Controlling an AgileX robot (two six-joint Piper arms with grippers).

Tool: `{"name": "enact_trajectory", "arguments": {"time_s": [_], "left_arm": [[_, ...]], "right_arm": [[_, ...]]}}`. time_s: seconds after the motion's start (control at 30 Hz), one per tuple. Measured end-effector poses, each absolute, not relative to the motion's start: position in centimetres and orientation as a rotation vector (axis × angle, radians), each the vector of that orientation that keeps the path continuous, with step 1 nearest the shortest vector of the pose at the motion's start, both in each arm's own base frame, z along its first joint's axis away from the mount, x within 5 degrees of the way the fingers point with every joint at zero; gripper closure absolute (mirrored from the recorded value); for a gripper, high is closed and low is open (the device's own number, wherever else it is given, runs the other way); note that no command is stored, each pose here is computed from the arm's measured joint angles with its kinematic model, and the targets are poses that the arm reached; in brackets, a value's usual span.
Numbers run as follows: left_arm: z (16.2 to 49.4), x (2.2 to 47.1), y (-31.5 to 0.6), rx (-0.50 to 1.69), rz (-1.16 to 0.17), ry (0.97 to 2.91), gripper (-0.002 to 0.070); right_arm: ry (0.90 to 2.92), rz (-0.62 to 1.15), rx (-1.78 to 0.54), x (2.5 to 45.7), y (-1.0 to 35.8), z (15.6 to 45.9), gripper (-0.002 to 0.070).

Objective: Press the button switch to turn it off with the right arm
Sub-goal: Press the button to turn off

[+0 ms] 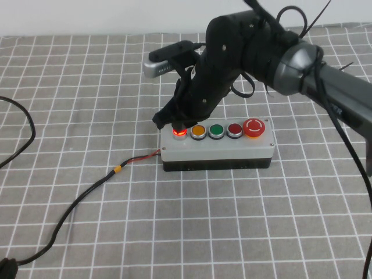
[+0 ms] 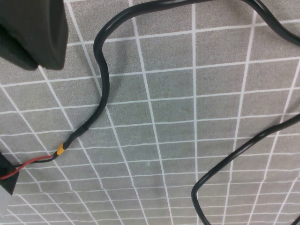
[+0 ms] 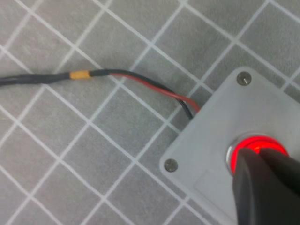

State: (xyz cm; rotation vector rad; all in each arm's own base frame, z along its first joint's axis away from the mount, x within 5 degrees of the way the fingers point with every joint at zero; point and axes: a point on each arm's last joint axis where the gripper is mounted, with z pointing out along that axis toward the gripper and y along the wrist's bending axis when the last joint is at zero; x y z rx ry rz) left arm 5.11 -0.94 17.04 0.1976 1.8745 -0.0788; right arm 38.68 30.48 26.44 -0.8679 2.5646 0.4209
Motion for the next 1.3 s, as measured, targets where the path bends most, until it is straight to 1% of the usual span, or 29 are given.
{"name": "enact_trajectory", "arguments": {"time_s": [0.37, 1.17, 1.3], "left_arm": [[17.0, 5.1, -0.9, 0.198, -0.079, 1.875, 0.0678], [17.0, 5.1, -0.9, 0.198, -0.079, 1.875, 0.0678], [17.0, 5.1, -0.9, 0.198, -0.079, 1.875, 0.0678]], "right_arm": [[2.546, 0.380, -0.872, 39.1, 30.4, 26.1, 0.0693], [2.583, 0.384, -0.883, 39.4, 30.8, 25.1, 0.0693], [2.566, 0.397, -0.873, 39.4, 30.9, 25.3, 0.0693]]}}
